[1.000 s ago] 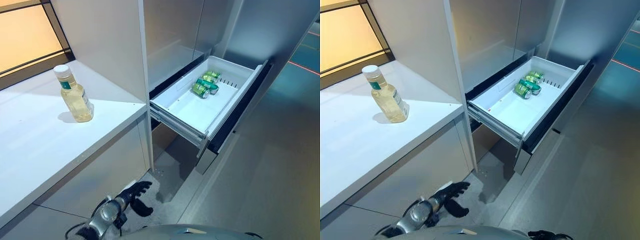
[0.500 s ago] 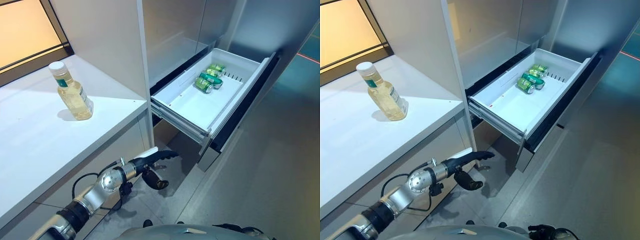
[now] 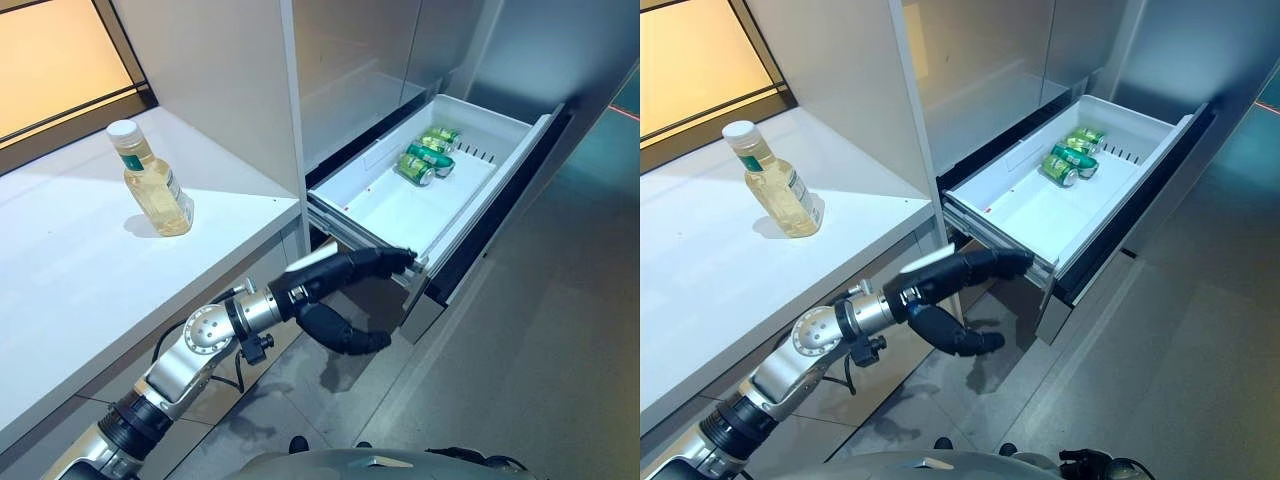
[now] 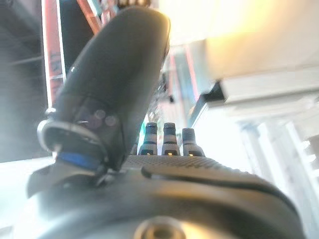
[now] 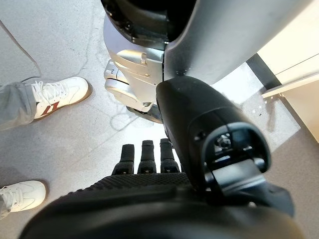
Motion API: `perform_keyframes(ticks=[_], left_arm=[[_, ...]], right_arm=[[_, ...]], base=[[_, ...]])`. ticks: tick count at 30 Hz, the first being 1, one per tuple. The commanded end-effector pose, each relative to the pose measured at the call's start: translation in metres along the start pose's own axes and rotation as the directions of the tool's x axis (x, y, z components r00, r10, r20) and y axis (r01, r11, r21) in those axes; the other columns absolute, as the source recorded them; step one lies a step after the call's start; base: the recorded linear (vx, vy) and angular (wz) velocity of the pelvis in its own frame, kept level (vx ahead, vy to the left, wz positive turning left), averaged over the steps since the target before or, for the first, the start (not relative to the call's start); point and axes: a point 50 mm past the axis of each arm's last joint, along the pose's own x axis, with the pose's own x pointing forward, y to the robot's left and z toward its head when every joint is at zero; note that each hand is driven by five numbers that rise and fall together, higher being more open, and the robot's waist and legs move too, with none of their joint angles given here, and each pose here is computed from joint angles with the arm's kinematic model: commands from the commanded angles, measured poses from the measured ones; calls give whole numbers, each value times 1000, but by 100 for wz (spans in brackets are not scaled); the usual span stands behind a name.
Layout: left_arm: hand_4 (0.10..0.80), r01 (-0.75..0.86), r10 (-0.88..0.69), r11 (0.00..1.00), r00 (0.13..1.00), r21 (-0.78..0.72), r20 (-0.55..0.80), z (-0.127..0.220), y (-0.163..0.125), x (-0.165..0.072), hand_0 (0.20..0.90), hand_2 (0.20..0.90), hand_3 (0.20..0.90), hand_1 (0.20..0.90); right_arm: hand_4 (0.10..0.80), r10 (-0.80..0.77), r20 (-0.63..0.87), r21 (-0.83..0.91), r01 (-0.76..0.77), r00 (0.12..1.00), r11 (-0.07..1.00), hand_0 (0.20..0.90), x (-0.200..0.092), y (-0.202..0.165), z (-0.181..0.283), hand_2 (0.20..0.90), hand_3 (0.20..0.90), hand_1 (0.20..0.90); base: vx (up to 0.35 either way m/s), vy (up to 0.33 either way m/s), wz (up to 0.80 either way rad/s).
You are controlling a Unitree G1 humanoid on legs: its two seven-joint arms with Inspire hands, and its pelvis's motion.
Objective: Put drinks into fridge and close the fridge
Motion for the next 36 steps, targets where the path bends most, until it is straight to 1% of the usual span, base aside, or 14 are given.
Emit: perform_keyframes(ticks=[1, 4, 8, 13, 18, 20, 22, 24, 25, 27, 28, 30, 33, 36], left_arm=[[800, -119, 53, 983, 912, 139, 408, 76, 26, 14, 900, 900, 900, 900], [800, -245, 138, 954, 872, 173, 469, 90, 38, 6, 900, 900, 900, 900], [800, -463, 276, 868, 748, 177, 604, 112, 55, -9, 900, 900, 900, 900], [800, -626, 351, 764, 608, 158, 713, 128, 63, -22, 900, 900, 900, 900], [800, -736, 360, 667, 454, 115, 815, 145, 67, -39, 900, 900, 900, 900], [800, -763, 371, 636, 432, 114, 822, 147, 68, -41, 900, 900, 900, 900], [800, -868, 455, 482, 363, 118, 813, 145, 76, -46, 900, 900, 900, 900], [800, -921, 532, 373, 311, 111, 787, 138, 89, -54, 900, 900, 900, 900], [800, -927, 542, 357, 303, 111, 784, 137, 90, -56, 900, 900, 900, 900], [800, -966, 629, 227, 244, 126, 738, 125, 104, -68, 900, 900, 900, 900], [800, -966, 629, 226, 244, 126, 738, 125, 104, -68, 900, 900, 900, 900], [800, -978, 680, 118, 205, 170, 704, 115, 111, -76, 900, 900, 900, 900], [800, -977, 704, 35, 175, 212, 688, 109, 115, -81, 900, 900, 900, 900], [800, -975, 732, 11, 159, 221, 663, 104, 118, -83, 900, 900, 900, 900]], right_arm=[[800, 89, 98, 29, -92, 991, 995, 900, 4, 25, 18, 900, 900, 900], [800, 91, 95, 42, -95, 991, 995, 900, 5, 26, 14, 900, 900, 900], [800, 92, 87, 62, -98, 992, 993, 900, 6, 28, 9, 900, 900, 900], [800, 95, 81, 73, -101, 992, 992, 900, 7, 31, 6, 900, 900, 900], [800, 97, 71, 76, -102, 993, 992, 900, 7, 35, 1, 900, 900, 900], [800, 96, 70, 74, -102, 993, 992, 900, 7, 35, 1, 900, 900, 900], [800, 96, 67, 70, -101, 993, 992, 900, 7, 35, 1, 900, 900, 900], [800, 95, 65, 70, -100, 993, 993, 900, 7, 34, -1, 900, 900, 900], [800, 95, 65, 69, -100, 993, 993, 900, 7, 34, 0, 900, 900, 900], [800, 92, 62, 71, -96, 994, 993, 900, 7, 34, 0, 900, 900, 900], [800, 92, 61, 71, -96, 994, 993, 900, 7, 34, 0, 900, 900, 900], [800, 89, 60, 74, -94, 994, 993, 900, 7, 33, 1, 900, 900, 900], [800, 88, 57, 77, -92, 995, 993, 900, 7, 32, 1, 900, 900, 900], [800, 86, 55, 79, -91, 995, 993, 900, 7, 32, 2, 900, 900, 900]], base=[[0, 0, 0], [3, -5, 2], [12, -16, 10], [7, -6, 3], [10, -2, 1], [0, 0, 0], [0, 0, 0], [0, 0, 0], [0, 0, 0], [0, 0, 0], [0, 0, 0], [0, 0, 0], [0, 0, 0], [0, 0, 0]])
